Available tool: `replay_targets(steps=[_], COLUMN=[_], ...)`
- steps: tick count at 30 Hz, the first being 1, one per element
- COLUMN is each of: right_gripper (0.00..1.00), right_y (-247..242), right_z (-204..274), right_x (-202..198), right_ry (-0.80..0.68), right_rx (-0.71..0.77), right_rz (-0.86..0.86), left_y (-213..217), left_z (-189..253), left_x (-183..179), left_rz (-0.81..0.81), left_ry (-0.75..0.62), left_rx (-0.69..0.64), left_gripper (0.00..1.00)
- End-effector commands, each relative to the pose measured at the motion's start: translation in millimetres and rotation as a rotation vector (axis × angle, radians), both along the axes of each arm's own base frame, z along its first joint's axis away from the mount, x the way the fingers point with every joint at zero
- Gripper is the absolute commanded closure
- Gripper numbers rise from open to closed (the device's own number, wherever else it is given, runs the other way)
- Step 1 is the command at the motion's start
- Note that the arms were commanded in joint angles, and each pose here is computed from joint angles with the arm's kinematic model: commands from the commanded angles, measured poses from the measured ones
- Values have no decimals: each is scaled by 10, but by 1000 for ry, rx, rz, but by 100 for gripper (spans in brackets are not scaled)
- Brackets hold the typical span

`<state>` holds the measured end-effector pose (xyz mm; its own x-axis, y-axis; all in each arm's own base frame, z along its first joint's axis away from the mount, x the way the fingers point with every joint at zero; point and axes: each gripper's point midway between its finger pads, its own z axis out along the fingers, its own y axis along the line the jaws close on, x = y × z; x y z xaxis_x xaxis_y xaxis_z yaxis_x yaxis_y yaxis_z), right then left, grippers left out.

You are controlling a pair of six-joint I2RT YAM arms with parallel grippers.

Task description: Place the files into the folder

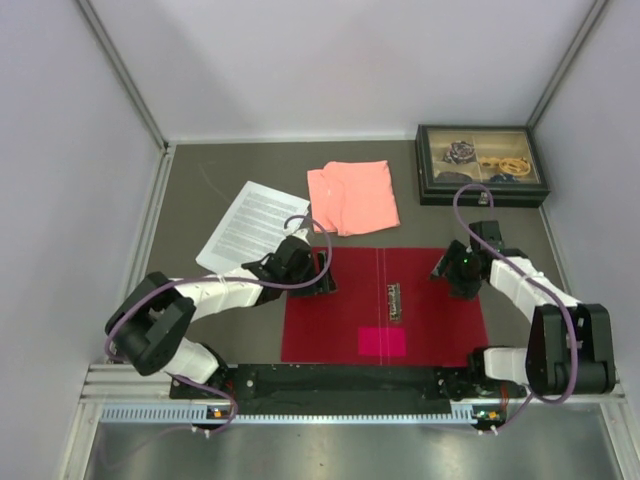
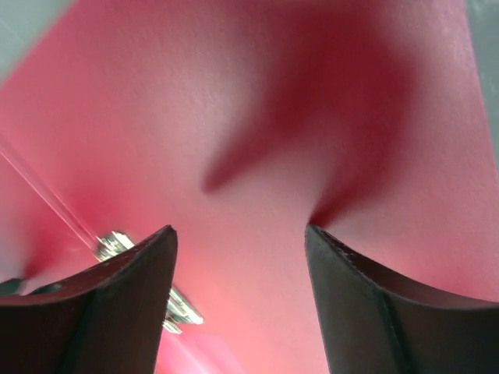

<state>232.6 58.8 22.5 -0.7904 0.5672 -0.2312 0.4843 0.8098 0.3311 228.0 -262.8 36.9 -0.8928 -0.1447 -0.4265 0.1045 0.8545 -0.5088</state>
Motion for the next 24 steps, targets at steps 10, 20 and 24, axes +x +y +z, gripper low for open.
replay_targets(steps=[10,20,24], right_gripper=[43,34,35], right_y=[-20,399,612], right_z=[-101,478,580], right_x=[151,98,-35], right_ry=[-19,-202,-224], right_rx=[14,71,204], right_rz=[110,303,313], left_y=[-329,-1239,-1409], left_z=[47,392,205], left_x=[76,291,239], left_rz=[-49,-31,-25], left_ry=[-53,-132,-95], left_rx=[36,114,116], left_gripper=[26,36,47])
